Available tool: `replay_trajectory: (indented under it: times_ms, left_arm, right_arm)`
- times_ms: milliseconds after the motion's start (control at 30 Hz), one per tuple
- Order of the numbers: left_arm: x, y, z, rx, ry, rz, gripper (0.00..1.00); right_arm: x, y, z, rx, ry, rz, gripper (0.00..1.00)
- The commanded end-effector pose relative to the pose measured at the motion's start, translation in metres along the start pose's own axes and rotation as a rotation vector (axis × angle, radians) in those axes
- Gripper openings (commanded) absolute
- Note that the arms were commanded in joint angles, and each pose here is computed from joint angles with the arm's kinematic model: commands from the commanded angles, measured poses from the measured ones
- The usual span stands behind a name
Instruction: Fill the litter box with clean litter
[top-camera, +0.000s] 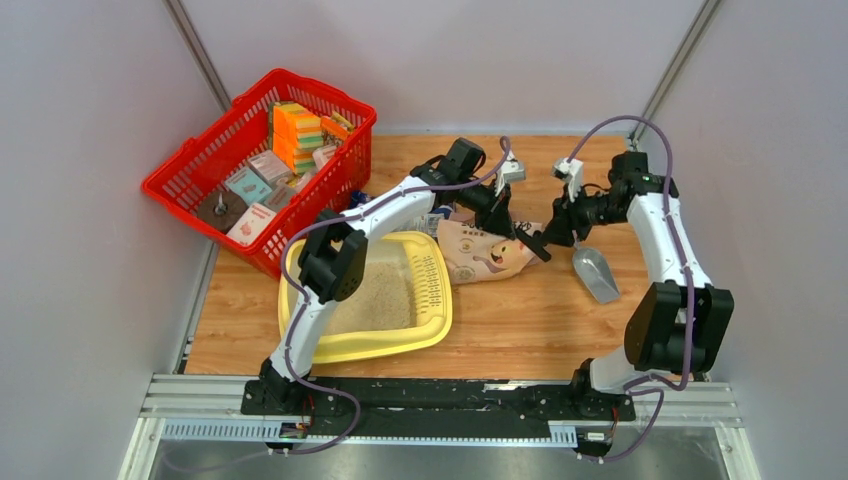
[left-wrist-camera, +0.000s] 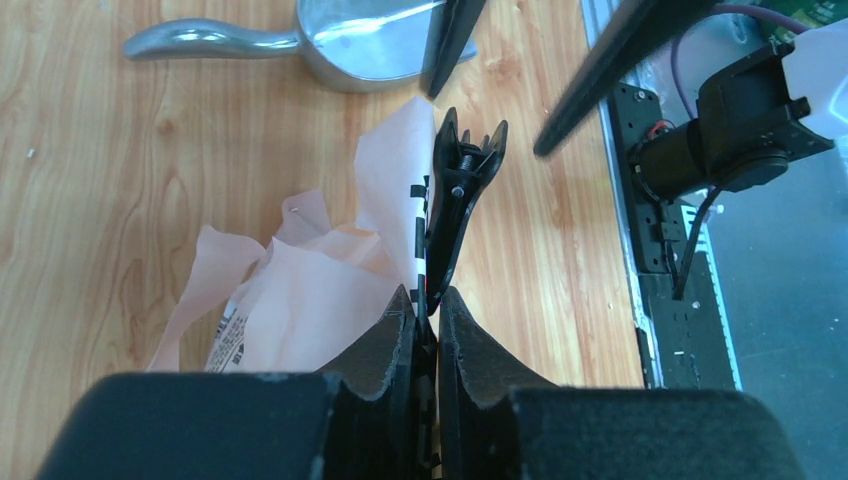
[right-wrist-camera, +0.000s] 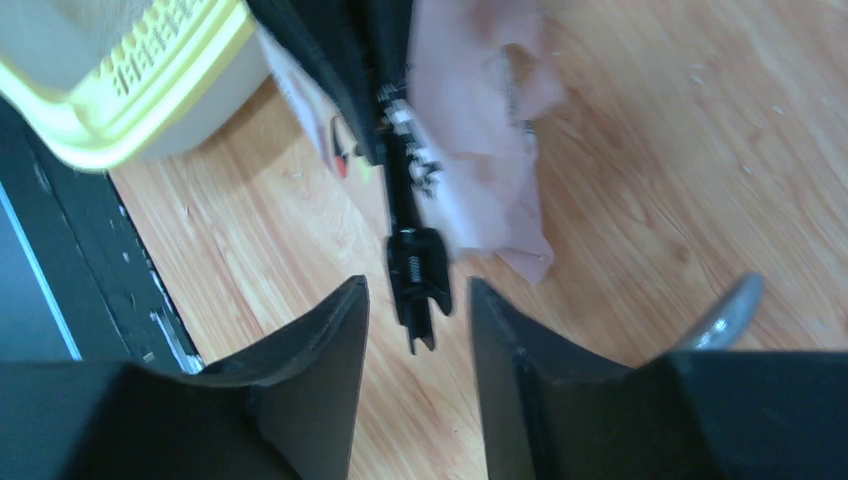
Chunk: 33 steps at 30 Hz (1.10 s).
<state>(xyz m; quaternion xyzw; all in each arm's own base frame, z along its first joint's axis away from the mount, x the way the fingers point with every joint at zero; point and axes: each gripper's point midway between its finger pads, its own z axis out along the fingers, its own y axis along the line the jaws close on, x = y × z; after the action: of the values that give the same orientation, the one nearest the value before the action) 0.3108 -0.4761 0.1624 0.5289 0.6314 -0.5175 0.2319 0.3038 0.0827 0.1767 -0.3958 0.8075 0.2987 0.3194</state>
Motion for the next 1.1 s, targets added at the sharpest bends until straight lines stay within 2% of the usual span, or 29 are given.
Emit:
replay_trajectory:
  times_ms: [0, 67, 267, 467, 700, 1067]
  left_arm:
    - [-0.025, -0.038, 0.001, 0.105, -0.050, 0.056, 0.00]
    - [-0.026, -0.037, 0.000, 0.105, -0.053, 0.057, 0.00]
    - [-0.031, -0.033, 0.001, 0.100, -0.073, 0.039, 0.00]
    - [-0.034, -0.030, 0.002, 0.093, -0.086, 0.035, 0.00]
    - [-0.034, -0.030, 0.003, 0.097, -0.087, 0.005, 0.00]
    - [-0.034, -0.027, 0.002, 0.091, -0.092, -0.002, 0.00]
  right_arm:
    - [-0.022, -0.020, -0.036, 0.041, -0.138, 0.116, 0.53]
    - [-0.016, -0.016, -0.038, -0.024, -0.146, 0.141, 0.59]
    - [0.003, 0.011, -0.029, -0.234, -0.121, 0.189, 0.59]
    - [0.006, 0.006, -0.019, -0.229, -0.123, 0.187, 0.64]
    - [0.004, 0.019, -0.013, -0.298, -0.110, 0.200, 0.65]
    - [0.006, 0.024, -0.006, -0.337, -0.115, 0.240, 0.58]
